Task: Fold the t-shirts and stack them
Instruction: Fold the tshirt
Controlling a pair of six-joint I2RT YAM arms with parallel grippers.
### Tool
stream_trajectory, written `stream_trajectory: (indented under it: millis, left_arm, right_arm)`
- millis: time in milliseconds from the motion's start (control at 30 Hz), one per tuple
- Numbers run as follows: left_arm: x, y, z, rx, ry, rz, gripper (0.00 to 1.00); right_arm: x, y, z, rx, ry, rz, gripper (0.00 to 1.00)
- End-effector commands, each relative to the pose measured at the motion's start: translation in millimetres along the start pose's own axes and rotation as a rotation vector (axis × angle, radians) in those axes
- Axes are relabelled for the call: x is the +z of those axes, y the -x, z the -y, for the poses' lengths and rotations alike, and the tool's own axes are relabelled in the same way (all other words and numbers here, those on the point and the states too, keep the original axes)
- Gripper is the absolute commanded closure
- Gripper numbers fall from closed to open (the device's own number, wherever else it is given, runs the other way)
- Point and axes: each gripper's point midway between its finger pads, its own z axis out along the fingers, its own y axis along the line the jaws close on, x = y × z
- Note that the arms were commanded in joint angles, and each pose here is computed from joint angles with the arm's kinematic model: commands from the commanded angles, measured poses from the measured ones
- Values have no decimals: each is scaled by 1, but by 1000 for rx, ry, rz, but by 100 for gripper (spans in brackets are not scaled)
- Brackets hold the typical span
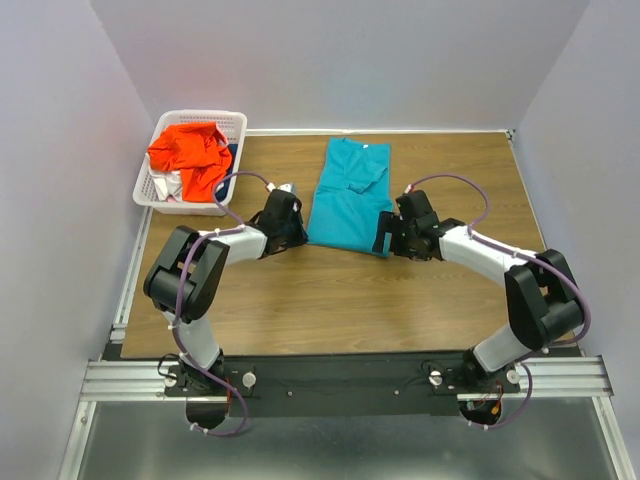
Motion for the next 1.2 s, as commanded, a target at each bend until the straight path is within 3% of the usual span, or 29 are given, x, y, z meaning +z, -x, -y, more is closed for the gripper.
stream_trajectory:
  millis: [0, 167, 300, 433, 700, 733, 967, 1067, 1167]
  left_arm:
    - [1, -9, 0, 19, -8, -24, 100]
    - [-6, -6, -9, 13, 38, 8, 100]
    - [-6, -10, -13, 10, 45, -2, 100]
    - [-5, -14, -14, 3, 48, -9, 100]
    - [-6, -12, -15, -1, 53, -3, 100]
    - [-5, -11, -14, -1, 53, -2, 100]
    - [-8, -7, -12, -2, 48, 13, 100]
    - [-10, -3, -9, -3, 42, 24, 100]
    - [-16, -2, -9, -5, 37, 34, 100]
  right_arm:
    - [9, -7, 1, -38, 4, -33, 0]
    - [17, -7, 2, -60, -5, -46, 1]
    - [19, -7, -2, -61, 8, -58, 8]
    - [23, -7, 0, -62, -7, -59, 41]
    - [35, -8, -3, -54, -5, -89, 61]
    - [36, -8, -4, -53, -3, -89, 68]
    - [44, -8, -4, -66, -10, -102, 86]
    - [44, -10, -10, -65, 19, -119, 99]
    - [32, -16, -14, -61, 59, -126, 99]
